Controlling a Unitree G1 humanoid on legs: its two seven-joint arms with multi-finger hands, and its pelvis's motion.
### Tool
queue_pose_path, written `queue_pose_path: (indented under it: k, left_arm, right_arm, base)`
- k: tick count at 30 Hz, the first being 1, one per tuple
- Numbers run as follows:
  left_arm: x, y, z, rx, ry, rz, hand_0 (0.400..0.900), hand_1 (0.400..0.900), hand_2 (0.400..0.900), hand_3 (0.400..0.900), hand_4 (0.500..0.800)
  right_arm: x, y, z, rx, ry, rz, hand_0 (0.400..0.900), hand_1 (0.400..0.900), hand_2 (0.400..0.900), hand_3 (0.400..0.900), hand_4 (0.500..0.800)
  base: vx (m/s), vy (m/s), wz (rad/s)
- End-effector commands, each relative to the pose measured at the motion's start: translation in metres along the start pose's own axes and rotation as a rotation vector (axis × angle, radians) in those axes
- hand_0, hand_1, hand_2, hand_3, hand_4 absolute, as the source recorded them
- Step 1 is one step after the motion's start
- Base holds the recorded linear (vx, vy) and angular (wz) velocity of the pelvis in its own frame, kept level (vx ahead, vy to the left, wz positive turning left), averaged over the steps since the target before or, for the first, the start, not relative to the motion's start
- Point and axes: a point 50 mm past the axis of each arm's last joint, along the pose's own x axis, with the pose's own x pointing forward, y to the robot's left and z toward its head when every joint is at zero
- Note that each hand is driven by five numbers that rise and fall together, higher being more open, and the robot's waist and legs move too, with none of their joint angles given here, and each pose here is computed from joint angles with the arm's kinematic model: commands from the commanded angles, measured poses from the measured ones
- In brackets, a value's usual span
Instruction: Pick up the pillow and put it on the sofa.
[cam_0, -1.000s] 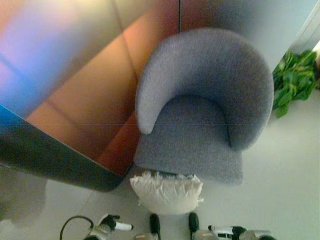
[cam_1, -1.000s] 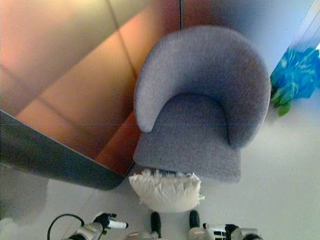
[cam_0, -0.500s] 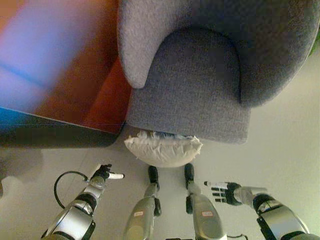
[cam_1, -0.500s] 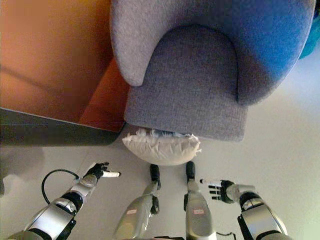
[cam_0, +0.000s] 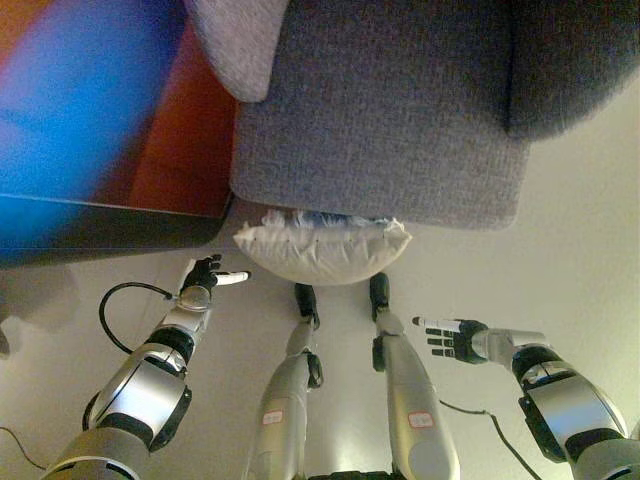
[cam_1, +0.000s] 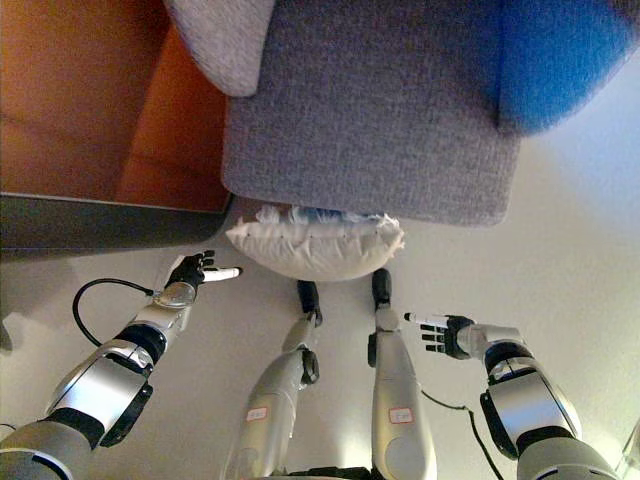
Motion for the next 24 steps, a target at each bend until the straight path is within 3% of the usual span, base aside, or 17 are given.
queue_pose_path:
  k: [1,11,24]
  left_arm:
    - [0.002,0.029,-0.001,-0.124,0.030,0.140,0.900,0.900,0.900,0.900,0.800]
    - [0.003,0.041,0.053,-0.248,-0.095,0.171,0.900,0.900,0.900,0.900,0.800]
    - [-0.001,0.043,0.092,-0.401,-0.185,0.160,0.900,0.900,0.900,0.900,0.800]
  right_arm:
    - [-0.005,-0.022,-0.010,0.020,0.063,-0.071,0.900,0.900,0.900,0.900,0.800]
    - [-0.011,-0.023,0.008,0.049,0.044,-0.074,0.900,0.900,0.900,0.900,0.800]
    - [-0.010,-0.013,0.017,0.108,0.007,-0.055,0.900,0.900,0.900,0.900,0.800]
  base:
    - [-0.008,-0.010,0.03]
    - [-0.006,0.001,-0.02]
    - [0.010,-0.008,-0.01]
